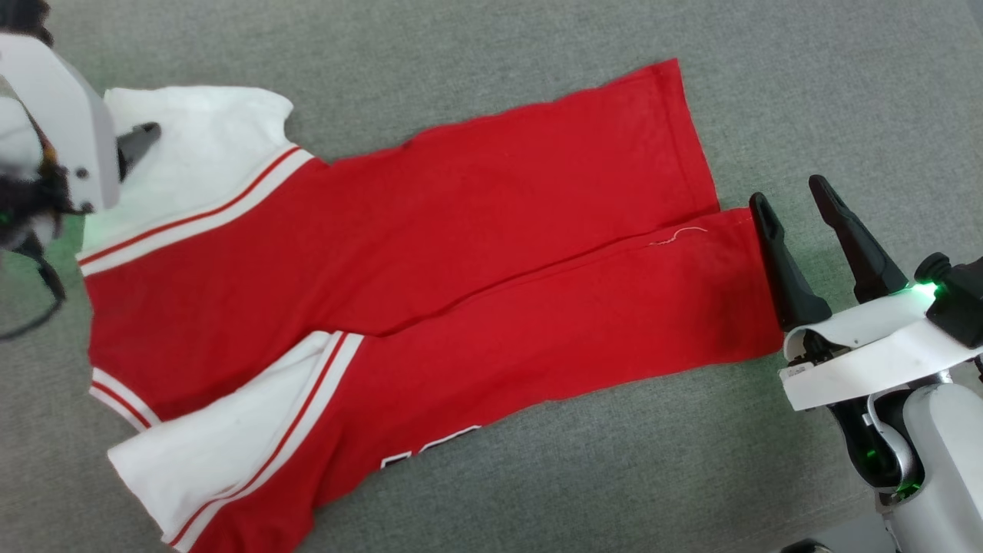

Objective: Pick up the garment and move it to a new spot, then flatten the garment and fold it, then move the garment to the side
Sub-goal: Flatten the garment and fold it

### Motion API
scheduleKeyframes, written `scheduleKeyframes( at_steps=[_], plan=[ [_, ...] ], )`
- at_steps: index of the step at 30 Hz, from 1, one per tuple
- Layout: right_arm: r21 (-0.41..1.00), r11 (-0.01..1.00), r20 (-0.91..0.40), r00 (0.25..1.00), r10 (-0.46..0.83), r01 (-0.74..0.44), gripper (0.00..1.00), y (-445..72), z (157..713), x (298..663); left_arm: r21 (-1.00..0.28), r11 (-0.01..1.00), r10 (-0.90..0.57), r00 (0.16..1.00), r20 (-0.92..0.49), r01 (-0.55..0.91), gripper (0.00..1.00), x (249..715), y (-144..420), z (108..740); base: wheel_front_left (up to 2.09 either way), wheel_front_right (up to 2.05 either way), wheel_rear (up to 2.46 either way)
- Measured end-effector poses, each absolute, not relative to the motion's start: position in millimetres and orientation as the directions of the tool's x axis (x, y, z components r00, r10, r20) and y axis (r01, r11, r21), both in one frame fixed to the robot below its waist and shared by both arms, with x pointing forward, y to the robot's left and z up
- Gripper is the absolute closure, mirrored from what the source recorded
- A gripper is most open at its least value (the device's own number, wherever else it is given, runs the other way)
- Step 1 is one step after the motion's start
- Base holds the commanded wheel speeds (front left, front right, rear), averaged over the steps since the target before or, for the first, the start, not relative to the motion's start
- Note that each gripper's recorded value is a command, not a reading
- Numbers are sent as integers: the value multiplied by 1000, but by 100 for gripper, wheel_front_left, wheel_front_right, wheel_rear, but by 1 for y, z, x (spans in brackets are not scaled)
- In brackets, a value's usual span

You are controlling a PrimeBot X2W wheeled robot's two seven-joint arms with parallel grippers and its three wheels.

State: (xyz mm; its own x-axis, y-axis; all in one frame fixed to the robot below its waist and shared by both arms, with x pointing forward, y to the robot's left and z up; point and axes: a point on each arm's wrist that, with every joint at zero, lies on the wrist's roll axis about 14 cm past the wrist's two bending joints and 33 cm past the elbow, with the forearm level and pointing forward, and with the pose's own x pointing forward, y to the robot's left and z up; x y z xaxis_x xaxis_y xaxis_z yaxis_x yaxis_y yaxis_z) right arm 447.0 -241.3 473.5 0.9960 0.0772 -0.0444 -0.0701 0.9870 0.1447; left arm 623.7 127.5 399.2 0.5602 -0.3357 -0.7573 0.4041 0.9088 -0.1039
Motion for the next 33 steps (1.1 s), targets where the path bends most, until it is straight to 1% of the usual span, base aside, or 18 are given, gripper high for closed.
scheduleKeyframes(
  at_steps=[4, 8, 9, 10, 11, 15, 19, 23, 27, 29, 31, 33],
  plan=[
    [138, 988, -58, 995, 82, -73, 0, -241, 469, 446, -167, 913, -342, 476, -811, 372, 0, 622, 125, 394, 0, 0, 0],
    [135, 987, -58, 994, 94, -86, 0, -240, 469, 447, -202, 905, -365, 441, -820, 374, 0, 618, 120, 394, 0, 0, 0],
    [131, 987, -59, 993, 102, -93, 0, -239, 470, 448, -209, 901, -373, 434, -820, 379, 57, 616, 118, 394, 0, 0, 0],
    [125, 987, -61, 992, 110, -102, 0, -238, 470, 450, -210, 899, -377, 435, -818, 385, 86, 616, 118, 395, 0, 0, 0],
    [117, 987, -66, 991, 120, -112, 0, -237, 471, 451, -211, 897, -381, 435, -816, 389, 100, 614, 117, 395, 0, 0, 0],
    [85, 982, -100, 980, 174, -166, 0, -231, 476, 461, -221, 889, -403, 455, -794, 402, 100, 612, 113, 396, 0, 0, 0],
    [44, 980, -173, 964, 201, -196, 0, -236, 484, 483, -209, 884, -409, 477, -778, 418, 100, 612, 112, 397, 0, 0, 0],
    [15, 970, -320, 918, 235, -243, 0, -234, 482, 508, -205, 874, -427, 493, -758, 441, 100, 611, 105, 402, 0, 0, 0],
    [51, 956, -444, 851, 279, -287, 0, -220, 474, 534, -224, 863, -456, 508, -731, 452, 100, 611, 95, 407, 0, 0, 0],
    [41, 953, -544, 793, 275, -302, 0, -220, 458, 540, -224, 864, -456, 515, -725, 450, 100, 611, 96, 408, 0, 0, 0],
    [60, 952, -622, 735, 270, -299, 0, -218, 443, 545, -220, 869, -451, 524, -722, 444, 100, 612, 98, 408, 0, 0, 0],
    [49, 951, -698, 670, 252, -307, 0, -217, 428, 549, -216, 875, -442, 530, -724, 434, 100, 612, 103, 405, 0, 0, 0]
  ],
)
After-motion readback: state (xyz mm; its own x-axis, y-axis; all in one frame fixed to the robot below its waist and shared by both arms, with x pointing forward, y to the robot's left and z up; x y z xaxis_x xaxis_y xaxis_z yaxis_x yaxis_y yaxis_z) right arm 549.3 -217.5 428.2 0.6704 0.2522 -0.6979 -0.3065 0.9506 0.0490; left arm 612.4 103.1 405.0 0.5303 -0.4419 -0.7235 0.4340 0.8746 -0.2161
